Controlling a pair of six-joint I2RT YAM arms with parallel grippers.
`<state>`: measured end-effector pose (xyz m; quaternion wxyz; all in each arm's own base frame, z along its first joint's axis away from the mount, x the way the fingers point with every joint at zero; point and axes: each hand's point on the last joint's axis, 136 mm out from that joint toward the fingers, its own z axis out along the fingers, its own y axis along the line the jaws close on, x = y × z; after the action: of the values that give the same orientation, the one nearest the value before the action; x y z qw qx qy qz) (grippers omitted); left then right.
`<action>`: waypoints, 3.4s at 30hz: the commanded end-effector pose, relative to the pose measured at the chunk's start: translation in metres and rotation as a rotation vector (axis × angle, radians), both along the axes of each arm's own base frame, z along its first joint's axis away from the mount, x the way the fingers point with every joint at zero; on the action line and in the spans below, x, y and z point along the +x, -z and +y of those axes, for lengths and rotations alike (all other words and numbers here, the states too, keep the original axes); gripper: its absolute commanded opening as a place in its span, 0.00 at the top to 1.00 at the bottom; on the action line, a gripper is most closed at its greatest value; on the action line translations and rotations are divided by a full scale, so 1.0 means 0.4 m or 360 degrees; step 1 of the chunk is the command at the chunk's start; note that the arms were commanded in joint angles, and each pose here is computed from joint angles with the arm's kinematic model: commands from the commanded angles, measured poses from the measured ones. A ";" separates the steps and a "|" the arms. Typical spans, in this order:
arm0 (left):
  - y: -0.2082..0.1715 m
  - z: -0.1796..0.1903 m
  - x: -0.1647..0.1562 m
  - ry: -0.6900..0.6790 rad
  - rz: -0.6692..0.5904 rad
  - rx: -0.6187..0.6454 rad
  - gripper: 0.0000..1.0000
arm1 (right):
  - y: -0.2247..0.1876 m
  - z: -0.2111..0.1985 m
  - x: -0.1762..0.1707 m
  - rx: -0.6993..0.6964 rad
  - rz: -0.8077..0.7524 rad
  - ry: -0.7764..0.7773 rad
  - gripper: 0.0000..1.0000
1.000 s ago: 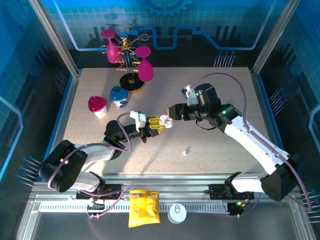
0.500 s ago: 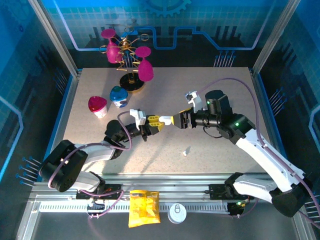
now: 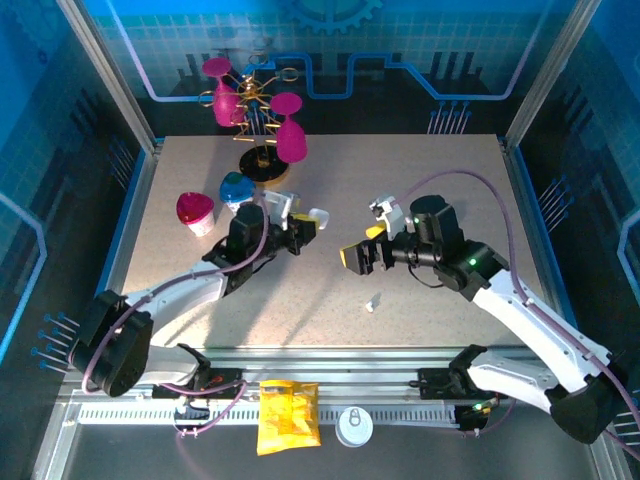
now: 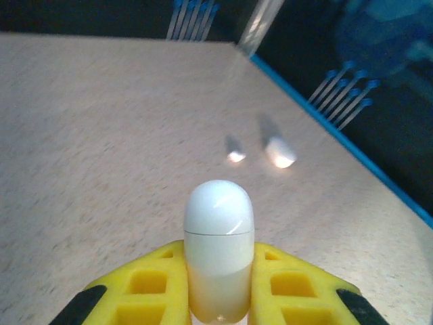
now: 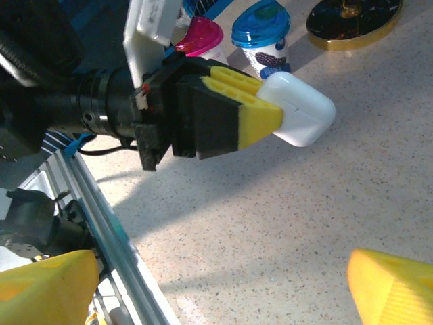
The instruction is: Insert wireless bluetooth earbuds into charging case
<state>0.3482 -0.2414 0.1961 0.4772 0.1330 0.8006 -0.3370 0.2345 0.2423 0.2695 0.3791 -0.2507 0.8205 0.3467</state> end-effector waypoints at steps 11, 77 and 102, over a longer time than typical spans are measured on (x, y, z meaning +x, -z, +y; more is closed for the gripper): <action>0.203 0.076 0.118 -0.0414 0.0617 0.0237 1.00 | -0.004 -0.024 0.014 0.0090 -0.0309 0.0118 0.00; -0.018 -0.076 -0.083 0.0371 -0.0526 0.0207 0.01 | 0.553 -0.679 0.438 -0.0953 0.0929 0.1387 0.35; -0.027 0.046 -0.090 0.0220 -0.0396 0.0122 0.01 | 0.417 -0.299 0.318 -0.0830 0.0465 0.0395 0.75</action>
<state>0.3286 -0.2251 0.2080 0.5588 0.2428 0.7341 -0.2997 0.3823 0.0728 0.0779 0.1893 -0.0773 0.9770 0.0602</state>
